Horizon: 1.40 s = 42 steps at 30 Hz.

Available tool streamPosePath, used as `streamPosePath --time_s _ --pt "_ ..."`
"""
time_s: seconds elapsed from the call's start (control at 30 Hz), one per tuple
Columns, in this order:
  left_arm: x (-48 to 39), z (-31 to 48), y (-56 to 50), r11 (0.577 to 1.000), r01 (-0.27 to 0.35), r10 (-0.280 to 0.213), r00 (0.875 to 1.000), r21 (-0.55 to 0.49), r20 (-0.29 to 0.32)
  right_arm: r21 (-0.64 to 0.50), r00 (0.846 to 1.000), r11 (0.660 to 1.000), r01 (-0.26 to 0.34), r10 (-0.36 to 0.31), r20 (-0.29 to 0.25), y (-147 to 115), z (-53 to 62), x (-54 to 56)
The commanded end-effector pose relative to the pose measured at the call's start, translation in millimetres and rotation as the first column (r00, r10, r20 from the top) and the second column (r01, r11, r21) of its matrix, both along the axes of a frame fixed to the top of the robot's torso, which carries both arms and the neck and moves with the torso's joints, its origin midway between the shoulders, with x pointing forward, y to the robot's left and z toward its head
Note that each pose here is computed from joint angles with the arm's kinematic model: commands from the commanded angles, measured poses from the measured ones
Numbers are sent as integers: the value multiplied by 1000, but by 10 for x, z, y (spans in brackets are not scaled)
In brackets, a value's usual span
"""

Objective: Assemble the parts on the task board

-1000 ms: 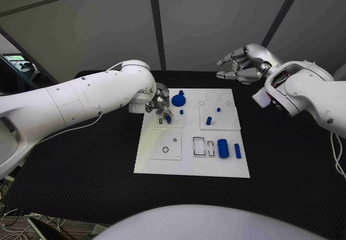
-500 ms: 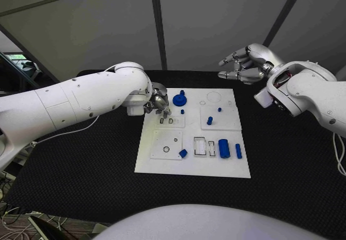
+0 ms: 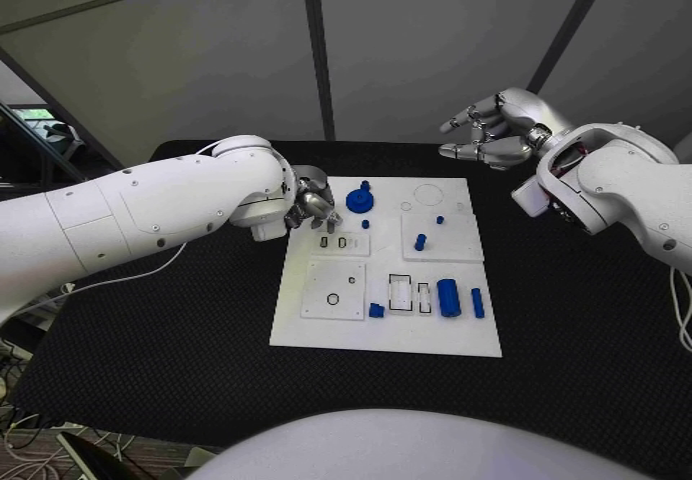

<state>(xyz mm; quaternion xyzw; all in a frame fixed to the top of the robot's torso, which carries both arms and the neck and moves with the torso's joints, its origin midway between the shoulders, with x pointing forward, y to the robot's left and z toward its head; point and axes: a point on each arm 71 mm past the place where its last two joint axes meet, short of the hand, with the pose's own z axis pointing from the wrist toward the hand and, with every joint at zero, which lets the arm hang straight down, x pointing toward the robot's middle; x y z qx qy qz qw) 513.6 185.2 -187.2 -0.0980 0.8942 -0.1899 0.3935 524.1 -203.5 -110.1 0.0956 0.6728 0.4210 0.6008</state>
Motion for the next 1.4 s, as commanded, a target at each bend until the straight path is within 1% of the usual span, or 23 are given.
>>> streamPosePath --time_s 0.03,0.17,0.27,0.37,0.47,0.53,0.6,0.67,0.83,0.87,0.97,1.1,1.13,1.27,1.4 --pt "-20 48 8 997 -28 33 997 -70 69 -18 1000 1000 -19 20 8 26 20 -28" --pt "-75 64 47 993 -34 46 994 -114 102 -66 998 997 -44 47 32 84 31 -78" --pt "-111 75 75 986 -44 64 990 -158 123 -120 996 990 -69 76 54 147 20 -136" --pt "-152 76 101 978 -52 82 986 -202 142 -188 990 978 -95 112 80 222 -13 -222" --pt "-198 66 142 965 -69 110 983 -253 149 -256 984 961 -107 139 110 302 -50 -325" --pt "-230 60 176 952 -84 133 980 -294 151 -304 980 946 -108 152 128 359 -106 -419" --pt "-265 53 220 934 -102 162 975 -343 150 -356 976 928 -109 168 139 420 -199 -539" --pt "-296 47 263 915 -118 187 971 -385 146 -386 973 916 -110 178 144 467 -263 -618" --pt "-379 16 373 856 -166 256 959 -490 123 -459 968 882 -108 198 152 604 -505 -890" --pt "-385 13 381 851 -170 262 958 -498 120 -462 968 880 -108 198 152 614 -522 -911" --pt "-425 -6 426 816 -192 295 949 -544 108 -479 968 872 -100 197 156 686 -619 -1038" --pt "-465 -16 475 763 -217 339 937 -608 91 -488 968 868 -94 194 158 788 -713 -1193" --pt "-476 -17 491 744 -224 353 932 -629 86 -489 969 867 -92 191 157 823 -733 -1237" --pt "-491 -13 520 709 -234 380 921 -665 82 -498 973 863 -91 182 139 886 -803 -1311" --pt "-496 -5 530 694 -233 391 916 -681 86 -508 979 857 -92 170 109 931 -897 -1365"
